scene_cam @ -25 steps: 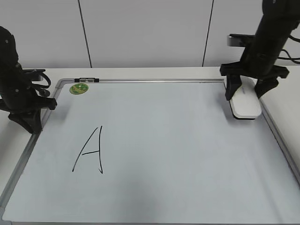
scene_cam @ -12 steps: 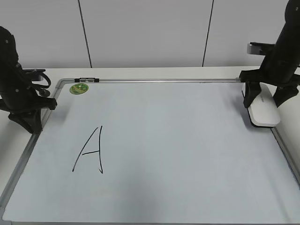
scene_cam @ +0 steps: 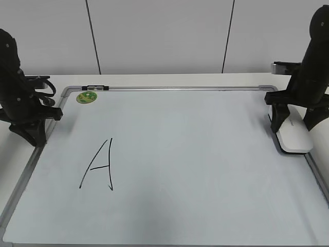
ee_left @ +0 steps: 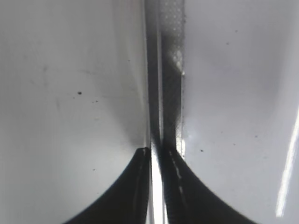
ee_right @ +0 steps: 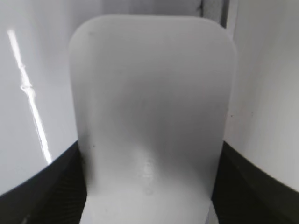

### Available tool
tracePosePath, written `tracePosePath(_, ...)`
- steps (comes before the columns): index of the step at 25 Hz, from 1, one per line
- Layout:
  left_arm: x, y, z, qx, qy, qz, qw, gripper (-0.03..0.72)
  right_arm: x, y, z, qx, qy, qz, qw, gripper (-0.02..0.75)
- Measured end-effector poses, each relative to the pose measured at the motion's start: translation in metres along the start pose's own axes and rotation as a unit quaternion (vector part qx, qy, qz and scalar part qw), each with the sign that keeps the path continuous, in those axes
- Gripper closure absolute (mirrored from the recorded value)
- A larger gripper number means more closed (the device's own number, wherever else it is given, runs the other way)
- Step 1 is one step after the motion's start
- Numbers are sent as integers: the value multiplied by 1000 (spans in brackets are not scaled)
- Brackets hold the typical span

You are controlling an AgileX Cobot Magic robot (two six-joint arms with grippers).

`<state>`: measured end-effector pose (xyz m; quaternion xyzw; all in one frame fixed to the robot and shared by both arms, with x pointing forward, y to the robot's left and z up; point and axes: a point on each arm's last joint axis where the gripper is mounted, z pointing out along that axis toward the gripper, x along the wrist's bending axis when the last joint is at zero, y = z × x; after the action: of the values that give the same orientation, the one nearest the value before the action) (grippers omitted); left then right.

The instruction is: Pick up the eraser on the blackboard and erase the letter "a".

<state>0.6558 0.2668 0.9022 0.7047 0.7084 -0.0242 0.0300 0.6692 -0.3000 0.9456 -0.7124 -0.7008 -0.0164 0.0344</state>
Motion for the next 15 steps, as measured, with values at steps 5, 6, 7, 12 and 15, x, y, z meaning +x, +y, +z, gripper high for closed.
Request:
tracePosePath(5,0,0,0,0,0,1,1000,610,0,0,0,0,0,0,1000,210)
tracePosePath(6,0,0,0,0,0,1,1000,610,0,0,0,0,1,0,1000,210)
tracePosePath(7,0,0,0,0,0,1,1000,610,0,0,0,0,2,1,1000,210)
tracePosePath(12,0,0,0,0,0,1,1000,608,1,0,0,0,4,0,1000,210)
tracePosePath(15,0,0,0,0,0,1,1000,608,1,0,0,-1,4,0,1000,210)
